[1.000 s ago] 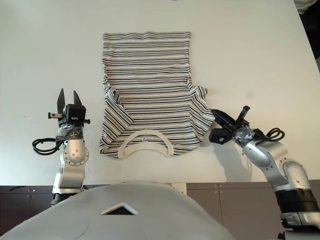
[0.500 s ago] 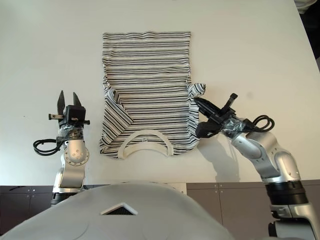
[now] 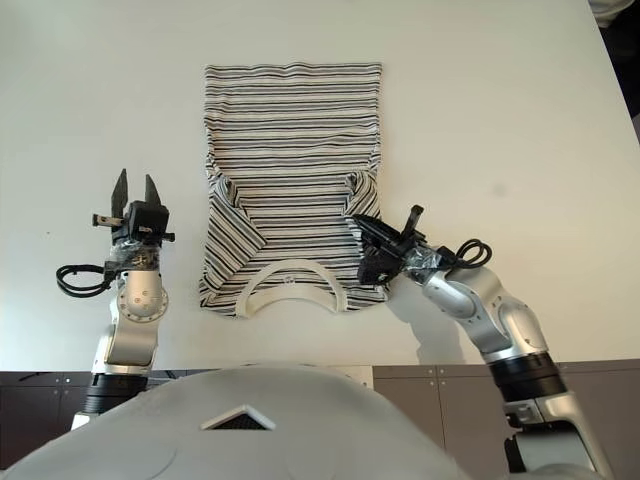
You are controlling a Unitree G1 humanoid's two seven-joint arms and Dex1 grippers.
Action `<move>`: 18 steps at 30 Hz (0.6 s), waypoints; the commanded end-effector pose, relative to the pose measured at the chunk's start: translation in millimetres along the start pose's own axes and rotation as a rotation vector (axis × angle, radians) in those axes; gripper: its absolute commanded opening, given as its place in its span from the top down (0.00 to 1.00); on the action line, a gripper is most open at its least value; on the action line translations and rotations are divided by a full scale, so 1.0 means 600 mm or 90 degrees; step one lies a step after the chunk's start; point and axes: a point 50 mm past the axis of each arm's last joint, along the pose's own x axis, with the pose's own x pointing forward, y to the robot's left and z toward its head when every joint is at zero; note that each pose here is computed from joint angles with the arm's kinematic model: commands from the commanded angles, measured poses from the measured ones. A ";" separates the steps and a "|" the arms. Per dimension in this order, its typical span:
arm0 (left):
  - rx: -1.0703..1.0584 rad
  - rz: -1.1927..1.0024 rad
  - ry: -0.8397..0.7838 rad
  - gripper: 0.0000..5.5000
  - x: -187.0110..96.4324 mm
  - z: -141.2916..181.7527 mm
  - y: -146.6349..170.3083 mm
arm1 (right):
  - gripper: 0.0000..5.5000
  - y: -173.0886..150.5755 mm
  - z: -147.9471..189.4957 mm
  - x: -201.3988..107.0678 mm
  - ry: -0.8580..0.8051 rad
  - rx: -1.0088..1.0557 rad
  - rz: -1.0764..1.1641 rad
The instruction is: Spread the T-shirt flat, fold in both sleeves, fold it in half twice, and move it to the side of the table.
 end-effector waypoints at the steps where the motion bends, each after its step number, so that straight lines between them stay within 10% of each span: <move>1: 0.051 -0.043 -0.039 0.71 0.004 -0.008 0.018 | 0.81 -0.013 0.001 0.006 -0.024 0.017 -0.011; 9: 0.274 -0.418 -0.204 0.71 -0.020 -0.035 0.062 | 0.55 -0.051 -0.043 -0.072 -0.017 0.011 0.048; 18: 0.320 -0.807 -0.281 0.50 -0.080 -0.058 0.058 | 0.54 -0.011 -0.046 -0.124 -0.057 0.027 0.272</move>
